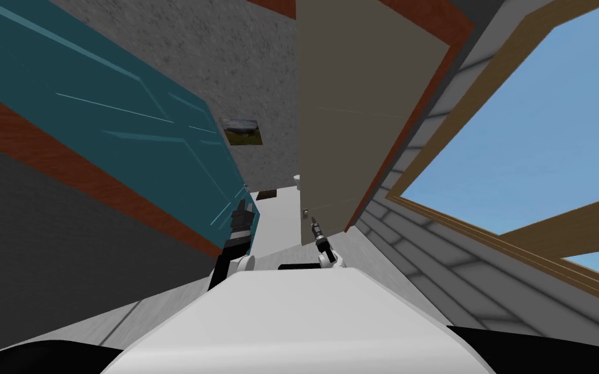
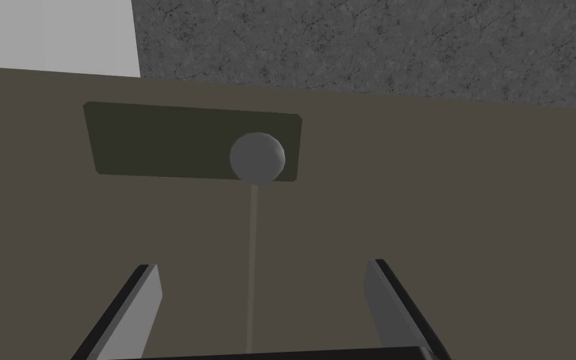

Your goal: Push the door open

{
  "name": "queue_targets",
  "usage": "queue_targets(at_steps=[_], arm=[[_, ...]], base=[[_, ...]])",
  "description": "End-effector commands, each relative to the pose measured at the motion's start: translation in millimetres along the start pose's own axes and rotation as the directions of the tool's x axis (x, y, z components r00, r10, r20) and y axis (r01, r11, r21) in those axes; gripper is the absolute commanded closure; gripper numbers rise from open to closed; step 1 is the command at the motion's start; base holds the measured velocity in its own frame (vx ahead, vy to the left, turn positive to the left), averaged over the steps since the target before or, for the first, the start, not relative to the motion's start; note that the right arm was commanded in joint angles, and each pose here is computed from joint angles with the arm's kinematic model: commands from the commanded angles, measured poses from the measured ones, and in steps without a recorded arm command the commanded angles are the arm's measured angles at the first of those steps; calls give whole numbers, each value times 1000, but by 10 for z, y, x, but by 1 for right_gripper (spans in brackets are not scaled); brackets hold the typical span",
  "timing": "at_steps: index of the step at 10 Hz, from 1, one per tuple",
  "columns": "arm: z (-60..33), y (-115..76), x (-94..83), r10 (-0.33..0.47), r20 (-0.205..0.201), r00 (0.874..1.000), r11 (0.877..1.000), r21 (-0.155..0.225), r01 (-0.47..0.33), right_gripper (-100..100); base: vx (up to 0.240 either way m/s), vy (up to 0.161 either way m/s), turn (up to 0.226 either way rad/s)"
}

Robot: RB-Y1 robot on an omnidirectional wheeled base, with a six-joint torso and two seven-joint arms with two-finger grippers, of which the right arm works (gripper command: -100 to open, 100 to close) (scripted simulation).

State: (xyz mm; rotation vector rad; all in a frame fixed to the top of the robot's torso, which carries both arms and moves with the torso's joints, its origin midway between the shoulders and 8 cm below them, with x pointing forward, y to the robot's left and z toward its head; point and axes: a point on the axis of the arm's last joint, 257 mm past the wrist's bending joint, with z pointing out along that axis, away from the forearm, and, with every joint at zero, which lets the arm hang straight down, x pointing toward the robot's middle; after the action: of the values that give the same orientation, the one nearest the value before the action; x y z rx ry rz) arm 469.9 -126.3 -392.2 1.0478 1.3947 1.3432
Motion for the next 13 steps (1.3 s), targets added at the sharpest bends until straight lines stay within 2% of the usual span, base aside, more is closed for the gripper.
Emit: queue_targets(at_steps=[1, 4, 6, 7, 8, 13], arm=[[-23, -13, -53, -5, 4, 1000, 1000, 2, 5, -100], [-22, -12, 0, 12, 10, 1000, 1000, 0, -12, -100], [-3, 12, 138, 43, 11, 999, 999, -5, -43, -100], [-14, 0, 91, 32, 11, 999, 999, -3, -32, -100], [-14, 0, 91, 32, 11, 999, 999, -3, -32, 100], [-14, 0, 91, 32, 11, 999, 999, -3, -32, 100]], base=[[182, 46, 26], [200, 36, 27], [191, 54, 18], [84, 22, -13], [-20, -1, 10], [-13, -4, 2]])
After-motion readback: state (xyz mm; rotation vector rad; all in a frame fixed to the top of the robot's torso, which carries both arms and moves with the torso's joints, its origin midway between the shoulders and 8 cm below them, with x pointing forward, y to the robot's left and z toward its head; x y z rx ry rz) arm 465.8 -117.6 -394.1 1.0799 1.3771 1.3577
